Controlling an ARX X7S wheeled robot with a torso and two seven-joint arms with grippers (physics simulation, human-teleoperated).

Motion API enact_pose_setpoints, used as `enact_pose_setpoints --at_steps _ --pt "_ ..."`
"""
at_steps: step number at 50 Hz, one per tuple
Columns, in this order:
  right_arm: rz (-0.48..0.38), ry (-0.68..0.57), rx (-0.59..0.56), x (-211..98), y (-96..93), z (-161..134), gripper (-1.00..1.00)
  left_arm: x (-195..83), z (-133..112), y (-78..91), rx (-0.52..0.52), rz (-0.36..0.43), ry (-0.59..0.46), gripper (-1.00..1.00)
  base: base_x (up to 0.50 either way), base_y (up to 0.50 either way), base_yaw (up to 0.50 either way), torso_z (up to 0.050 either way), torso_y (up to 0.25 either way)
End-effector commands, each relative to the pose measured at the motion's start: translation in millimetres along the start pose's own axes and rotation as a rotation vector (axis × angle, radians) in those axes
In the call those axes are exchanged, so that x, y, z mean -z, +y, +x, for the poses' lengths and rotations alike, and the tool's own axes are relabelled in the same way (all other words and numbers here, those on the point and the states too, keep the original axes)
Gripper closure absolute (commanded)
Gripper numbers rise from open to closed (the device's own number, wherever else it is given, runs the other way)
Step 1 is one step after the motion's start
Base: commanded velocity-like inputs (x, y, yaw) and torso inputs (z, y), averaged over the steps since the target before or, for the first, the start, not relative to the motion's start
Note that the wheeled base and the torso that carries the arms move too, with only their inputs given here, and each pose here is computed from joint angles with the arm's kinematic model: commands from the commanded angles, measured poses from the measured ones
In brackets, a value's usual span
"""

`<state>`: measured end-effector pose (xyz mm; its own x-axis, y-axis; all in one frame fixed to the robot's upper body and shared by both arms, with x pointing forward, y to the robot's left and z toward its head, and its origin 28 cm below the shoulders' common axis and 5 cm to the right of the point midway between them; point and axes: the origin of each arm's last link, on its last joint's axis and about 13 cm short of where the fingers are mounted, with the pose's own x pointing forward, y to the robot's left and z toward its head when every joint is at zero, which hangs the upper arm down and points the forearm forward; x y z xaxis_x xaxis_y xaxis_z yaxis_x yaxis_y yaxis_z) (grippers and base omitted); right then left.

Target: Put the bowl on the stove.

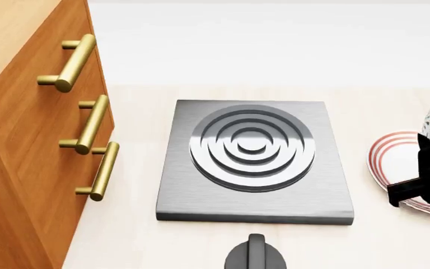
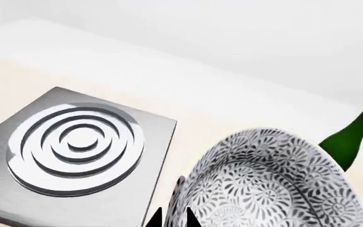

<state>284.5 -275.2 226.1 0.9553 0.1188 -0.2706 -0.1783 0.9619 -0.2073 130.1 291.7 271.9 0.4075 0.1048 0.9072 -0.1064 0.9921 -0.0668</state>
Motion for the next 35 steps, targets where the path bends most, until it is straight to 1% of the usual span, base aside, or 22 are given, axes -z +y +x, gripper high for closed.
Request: enact_pose_setpoints --at_steps 1,9,10,14,15,19,21,24,25,27,28,31,32,35 --pt "-0.074 -0.158 -0.114 -48.9 21.8 25.7 1.00 -4.0 1.3 2.2 0.009 -0.011 -0.021 -1.00 0.00 0.00 0.00 0.000 0.000" --pt "-0.093 -0.179 -0.160 -62.9 35.9 40.5 1.00 -3.1 1.1 1.6 0.011 -0.015 -0.019 -1.00 0.00 0.00 0.00 0.000 0.000" --pt "-0.084 -0.183 -0.165 -65.0 37.6 42.4 1.00 -3.3 1.3 1.6 0.010 -0.015 -0.020 -1.00 0.00 0.00 0.00 0.000 0.000" --pt "-0.090 -0.192 -0.192 -68.7 43.8 48.1 1.00 -4.0 1.9 1.9 0.009 -0.012 -0.022 -1.00 0.00 0.00 0.00 0.000 0.000" --pt "-0.070 -0.206 -0.212 -70.6 46.5 49.8 1.00 -4.3 2.0 2.2 0.008 -0.011 -0.023 -1.00 0.00 0.00 0.00 0.000 0.000" --pt "-0.085 -0.204 -0.241 -71.5 53.9 54.1 1.00 -4.6 2.2 2.4 0.007 -0.011 -0.025 -1.00 0.00 0.00 0.00 0.000 0.000" --pt "-0.075 -0.217 -0.259 -73.0 57.4 56.4 1.00 -5.0 2.9 2.2 0.008 -0.011 -0.025 -1.00 0.00 0.00 0.00 0.000 0.000" --pt "-0.080 -0.219 -0.262 -73.2 59.8 58.5 1.00 -6.0 3.7 2.2 0.009 -0.010 -0.028 -1.00 0.00 0.00 0.00 0.000 0.000" --pt "-0.072 -0.223 -0.281 -74.1 63.3 60.5 1.00 -6.1 3.7 2.1 0.008 -0.009 -0.030 -1.00 0.00 0.00 0.00 0.000 0.000" --pt "-0.078 -0.230 -0.291 -74.8 65.5 59.7 1.00 -5.7 3.7 1.6 0.010 -0.011 -0.029 -1.00 0.00 0.00 0.00 0.000 0.000" --pt "-0.110 -0.227 -0.313 -73.6 66.7 56.3 1.00 -5.5 3.7 1.1 0.012 -0.011 -0.028 -1.00 0.00 0.00 0.00 0.000 0.000" --pt "-0.118 -0.236 -0.317 -72.4 65.0 48.4 1.00 -5.2 3.7 1.1 0.012 -0.013 -0.028 -1.00 0.00 0.00 0.00 0.000 0.000" --pt "-0.146 -0.242 -0.300 -70.9 62.2 43.1 1.00 -4.7 3.2 1.3 0.010 -0.013 -0.027 -1.00 0.00 0.00 0.00 0.000 0.000" --pt "-0.146 -0.242 -0.300 -70.8 62.2 43.0 1.00 -4.7 3.2 1.3 0.010 -0.013 -0.027 -1.00 0.00 0.00 0.00 0.000 0.000"
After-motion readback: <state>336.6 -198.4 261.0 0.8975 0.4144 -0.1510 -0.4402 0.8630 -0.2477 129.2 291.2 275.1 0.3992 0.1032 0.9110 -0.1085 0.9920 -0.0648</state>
